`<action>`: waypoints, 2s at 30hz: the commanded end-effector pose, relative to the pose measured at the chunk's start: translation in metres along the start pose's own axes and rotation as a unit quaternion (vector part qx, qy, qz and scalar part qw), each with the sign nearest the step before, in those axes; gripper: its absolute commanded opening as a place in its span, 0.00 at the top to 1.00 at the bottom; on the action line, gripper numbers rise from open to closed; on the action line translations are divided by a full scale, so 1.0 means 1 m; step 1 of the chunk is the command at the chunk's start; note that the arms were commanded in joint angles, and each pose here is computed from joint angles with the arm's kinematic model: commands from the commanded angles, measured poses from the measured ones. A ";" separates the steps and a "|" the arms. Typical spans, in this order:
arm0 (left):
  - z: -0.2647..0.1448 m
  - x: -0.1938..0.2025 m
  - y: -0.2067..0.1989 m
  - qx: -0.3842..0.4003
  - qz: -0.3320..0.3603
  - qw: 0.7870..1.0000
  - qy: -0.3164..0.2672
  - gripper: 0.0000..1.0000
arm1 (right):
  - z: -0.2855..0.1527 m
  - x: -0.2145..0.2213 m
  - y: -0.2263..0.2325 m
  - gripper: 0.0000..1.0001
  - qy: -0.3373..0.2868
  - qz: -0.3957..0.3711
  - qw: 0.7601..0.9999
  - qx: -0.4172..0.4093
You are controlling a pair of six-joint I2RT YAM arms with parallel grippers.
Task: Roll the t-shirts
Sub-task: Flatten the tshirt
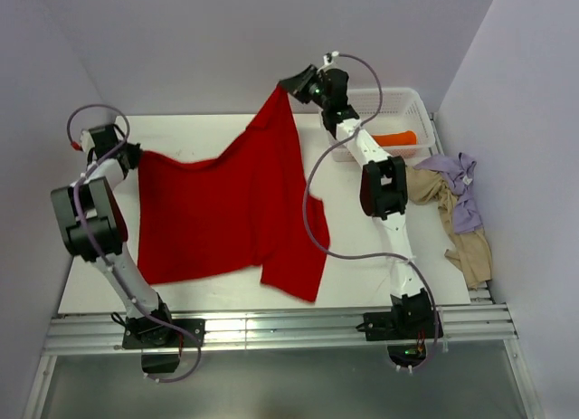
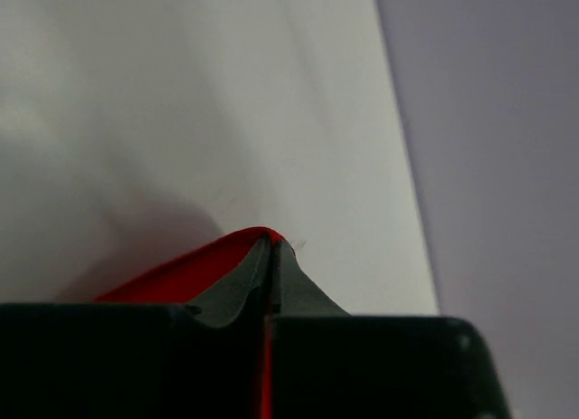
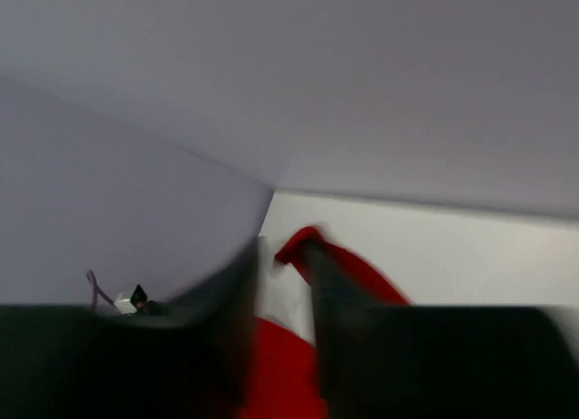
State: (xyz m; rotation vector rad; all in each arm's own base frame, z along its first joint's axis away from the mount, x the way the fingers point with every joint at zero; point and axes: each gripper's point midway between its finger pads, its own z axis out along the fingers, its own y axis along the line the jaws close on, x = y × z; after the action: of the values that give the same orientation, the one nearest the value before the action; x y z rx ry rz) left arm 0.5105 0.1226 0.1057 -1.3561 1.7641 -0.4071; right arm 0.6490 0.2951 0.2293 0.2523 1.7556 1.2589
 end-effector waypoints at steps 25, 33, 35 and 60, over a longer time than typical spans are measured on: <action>-0.133 0.023 0.013 0.033 0.091 0.995 0.004 0.02 | -0.224 0.037 -0.017 0.48 0.008 -0.060 0.982 0.181; -0.162 0.066 0.066 0.042 0.046 0.997 0.041 0.06 | -0.284 0.115 -0.069 0.58 0.064 -0.026 0.958 0.280; -0.169 0.070 0.076 0.030 0.051 0.997 0.043 0.06 | -0.299 0.131 -0.080 0.53 0.080 -0.026 0.948 0.308; -0.169 0.084 0.122 0.000 0.040 0.998 0.047 0.14 | -0.338 0.230 -0.117 0.50 0.133 0.006 0.924 0.358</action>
State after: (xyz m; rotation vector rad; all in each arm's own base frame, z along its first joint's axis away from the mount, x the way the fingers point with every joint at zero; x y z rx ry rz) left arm 0.2956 0.0469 0.0831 -1.3032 1.9071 -0.4405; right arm 0.2958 0.1649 0.0218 0.5266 2.4215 0.6225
